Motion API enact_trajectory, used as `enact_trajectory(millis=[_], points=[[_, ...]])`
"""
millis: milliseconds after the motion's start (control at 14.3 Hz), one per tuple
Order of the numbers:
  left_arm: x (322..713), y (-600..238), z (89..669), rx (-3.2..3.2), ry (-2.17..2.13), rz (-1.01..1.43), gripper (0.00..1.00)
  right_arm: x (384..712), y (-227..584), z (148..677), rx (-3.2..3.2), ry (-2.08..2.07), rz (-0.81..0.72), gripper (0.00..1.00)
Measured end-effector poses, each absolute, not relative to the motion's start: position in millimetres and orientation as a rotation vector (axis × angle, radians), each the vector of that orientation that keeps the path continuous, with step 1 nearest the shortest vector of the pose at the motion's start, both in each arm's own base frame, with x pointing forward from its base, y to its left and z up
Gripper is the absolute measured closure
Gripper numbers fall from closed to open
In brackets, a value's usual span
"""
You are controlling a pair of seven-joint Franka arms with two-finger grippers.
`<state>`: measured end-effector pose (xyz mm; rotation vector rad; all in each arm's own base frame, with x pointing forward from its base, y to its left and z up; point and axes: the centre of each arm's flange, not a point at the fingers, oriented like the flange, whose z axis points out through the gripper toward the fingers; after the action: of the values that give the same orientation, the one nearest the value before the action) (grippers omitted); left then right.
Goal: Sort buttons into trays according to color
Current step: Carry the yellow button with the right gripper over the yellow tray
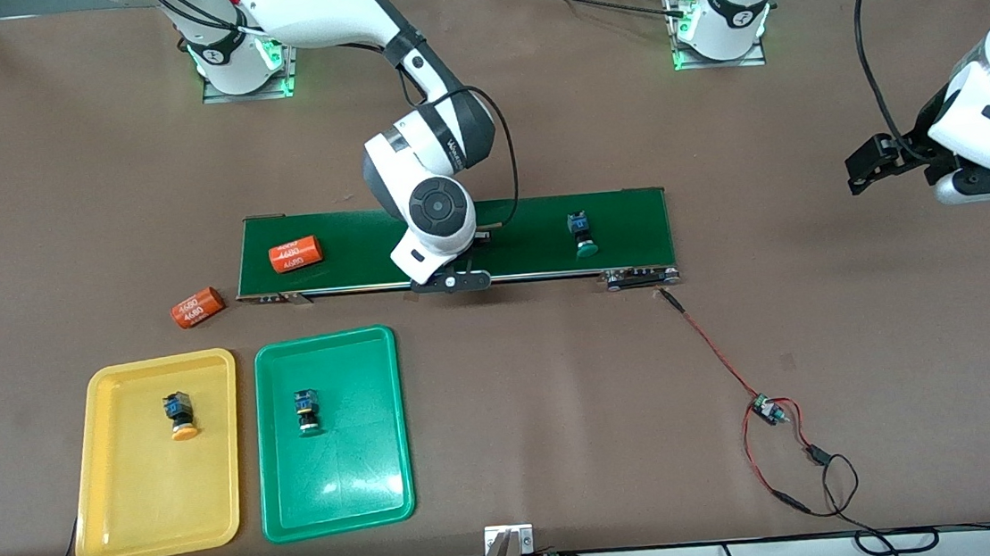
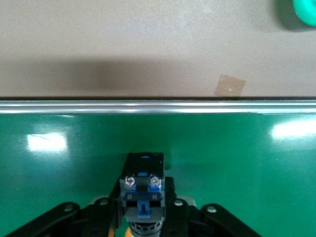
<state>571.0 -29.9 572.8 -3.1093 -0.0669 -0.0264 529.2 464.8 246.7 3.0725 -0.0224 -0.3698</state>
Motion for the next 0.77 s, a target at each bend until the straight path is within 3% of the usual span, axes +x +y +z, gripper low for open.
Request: enact_trajectory(millis=[280, 770], points=[[565, -38, 579, -3.109, -0.044, -0.022, 0.0, 541, 462, 261, 3.119, -0.072, -0.351, 0.67], [558, -46, 595, -3.109, -0.021, -0.028, 0.0, 625, 374, 328, 3.137, -0.297, -0.112, 0.67]])
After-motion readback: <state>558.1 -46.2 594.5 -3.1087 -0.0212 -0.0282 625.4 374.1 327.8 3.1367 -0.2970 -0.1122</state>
